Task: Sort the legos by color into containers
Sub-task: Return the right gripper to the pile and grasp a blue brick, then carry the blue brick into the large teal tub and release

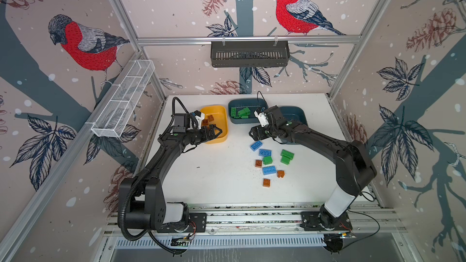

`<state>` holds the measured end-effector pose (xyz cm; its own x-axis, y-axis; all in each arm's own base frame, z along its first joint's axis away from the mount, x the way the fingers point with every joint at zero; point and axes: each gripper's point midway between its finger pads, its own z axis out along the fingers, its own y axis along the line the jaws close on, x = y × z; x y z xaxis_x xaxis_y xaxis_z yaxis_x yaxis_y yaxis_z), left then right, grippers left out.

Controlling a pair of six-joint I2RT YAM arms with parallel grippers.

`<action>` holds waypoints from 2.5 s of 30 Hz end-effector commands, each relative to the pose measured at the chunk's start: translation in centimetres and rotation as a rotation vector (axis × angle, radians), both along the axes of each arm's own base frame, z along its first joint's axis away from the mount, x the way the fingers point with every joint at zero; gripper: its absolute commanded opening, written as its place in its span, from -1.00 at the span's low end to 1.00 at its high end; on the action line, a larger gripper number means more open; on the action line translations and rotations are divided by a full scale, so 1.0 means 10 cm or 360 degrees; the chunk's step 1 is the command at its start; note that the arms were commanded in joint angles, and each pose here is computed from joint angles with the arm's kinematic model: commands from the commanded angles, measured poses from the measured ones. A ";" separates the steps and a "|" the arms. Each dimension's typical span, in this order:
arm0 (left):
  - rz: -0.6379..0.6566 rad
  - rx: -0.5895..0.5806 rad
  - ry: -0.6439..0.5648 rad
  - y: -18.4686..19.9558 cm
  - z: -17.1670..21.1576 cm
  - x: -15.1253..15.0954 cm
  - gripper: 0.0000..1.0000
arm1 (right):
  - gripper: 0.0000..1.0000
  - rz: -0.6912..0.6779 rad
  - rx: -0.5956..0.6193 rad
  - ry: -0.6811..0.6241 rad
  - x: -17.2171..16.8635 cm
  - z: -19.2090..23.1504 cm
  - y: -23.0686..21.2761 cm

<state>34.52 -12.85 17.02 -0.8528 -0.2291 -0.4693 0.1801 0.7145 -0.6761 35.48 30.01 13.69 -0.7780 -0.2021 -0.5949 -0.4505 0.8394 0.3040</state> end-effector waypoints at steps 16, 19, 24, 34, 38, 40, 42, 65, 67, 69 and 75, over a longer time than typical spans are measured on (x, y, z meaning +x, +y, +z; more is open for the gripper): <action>-0.0040 0.0039 -0.0074 0.01 -0.01 -0.01 0.94 | 0.43 -0.0947 0.0115 0.0620 -0.30 -0.64 0.03; -0.0035 0.0054 -0.0074 0.02 -0.02 -0.02 0.94 | 0.43 -0.0947 0.0066 0.0630 -0.34 -0.70 0.08; -0.0037 0.0056 -0.0073 0.02 -0.03 -0.01 0.94 | 0.41 -0.0968 0.0022 0.0666 -0.33 -0.84 0.08; -0.0041 0.0060 -0.0079 0.03 -0.02 -0.01 0.94 | 0.31 -0.1014 -0.0040 0.0591 -0.09 -0.94 0.06; -0.0039 0.0067 -0.0071 0.04 -0.04 -0.01 0.94 | 0.24 -0.1053 -0.0150 0.0553 -0.01 -1.05 -0.03; -0.0040 0.0066 -0.0067 0.03 -0.05 -0.02 0.94 | 0.19 -0.1053 -0.0233 0.0494 0.03 -1.08 -0.05; -0.0040 0.0062 -0.0071 0.03 -0.04 -0.02 0.94 | 0.15 -0.1053 -0.0291 0.0453 0.07 -1.08 -0.06; -0.0057 -0.0134 -0.0106 -0.10 0.15 0.05 0.94 | -0.48 -0.0980 -0.0395 0.0010 0.22 -0.03 -0.67; -0.0059 -0.0172 -0.0122 -0.12 0.20 0.07 0.94 | -0.47 -0.0972 -0.0396 -0.0043 0.32 0.09 -0.88; -0.0061 -0.0202 -0.0133 -0.14 0.24 0.08 0.94 | -0.47 -0.0936 -0.0368 -0.0083 0.45 0.19 -1.09; -0.0057 -0.0210 -0.0129 -0.14 0.27 0.10 0.94 | -0.49 -0.0794 -0.0281 -0.0178 0.84 0.36 -1.53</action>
